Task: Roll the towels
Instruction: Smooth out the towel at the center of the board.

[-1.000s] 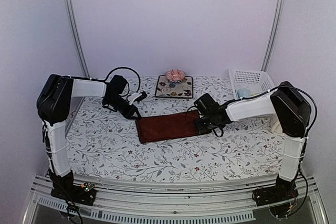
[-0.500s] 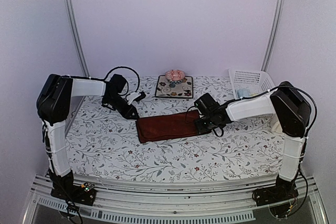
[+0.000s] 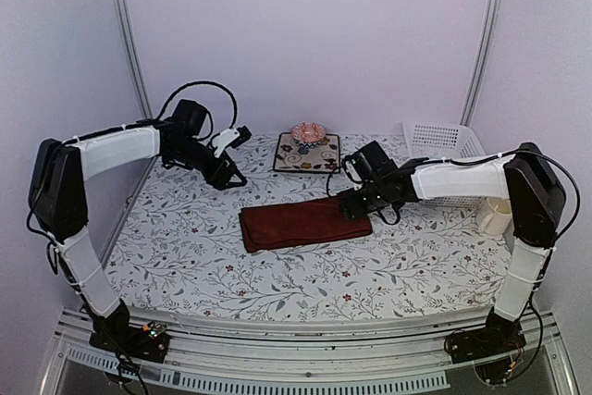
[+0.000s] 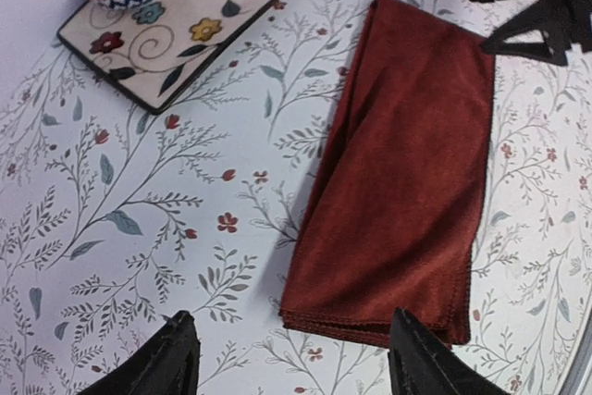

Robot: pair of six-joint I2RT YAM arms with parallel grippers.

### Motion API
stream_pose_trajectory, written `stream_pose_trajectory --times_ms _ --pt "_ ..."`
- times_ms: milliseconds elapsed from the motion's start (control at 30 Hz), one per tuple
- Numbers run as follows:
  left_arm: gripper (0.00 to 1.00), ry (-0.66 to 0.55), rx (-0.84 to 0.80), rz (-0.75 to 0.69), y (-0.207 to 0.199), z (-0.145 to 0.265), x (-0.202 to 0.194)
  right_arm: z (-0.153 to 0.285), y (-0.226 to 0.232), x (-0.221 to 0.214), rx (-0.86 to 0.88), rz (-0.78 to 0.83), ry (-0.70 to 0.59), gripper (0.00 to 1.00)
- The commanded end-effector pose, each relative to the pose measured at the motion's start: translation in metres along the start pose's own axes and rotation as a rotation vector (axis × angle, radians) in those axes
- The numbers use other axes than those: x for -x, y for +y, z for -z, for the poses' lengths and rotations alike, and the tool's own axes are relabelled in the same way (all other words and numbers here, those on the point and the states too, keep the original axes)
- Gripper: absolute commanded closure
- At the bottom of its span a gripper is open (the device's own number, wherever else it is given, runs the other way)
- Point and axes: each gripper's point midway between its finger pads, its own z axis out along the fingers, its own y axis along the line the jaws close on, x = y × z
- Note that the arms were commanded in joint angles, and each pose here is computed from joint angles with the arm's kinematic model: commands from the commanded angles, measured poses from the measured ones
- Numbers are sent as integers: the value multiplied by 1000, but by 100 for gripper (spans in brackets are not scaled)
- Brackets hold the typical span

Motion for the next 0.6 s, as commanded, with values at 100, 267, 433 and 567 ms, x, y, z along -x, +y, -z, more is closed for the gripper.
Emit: stream_pose_trajectory --times_ms 100,267,433,567 --pt "31 84 -143 -202 -81 -37 -33 20 -23 66 -7 -97 -161 31" --pt "31 142 -91 -308 -101 -58 -50 -5 -29 72 -11 -131 -150 30" --pt "31 168 25 -362 -97 -67 -61 -32 -35 66 -18 -152 -123 30" --pt "37 201 98 -373 -86 -72 -70 -55 -37 57 -40 -152 -88 31"
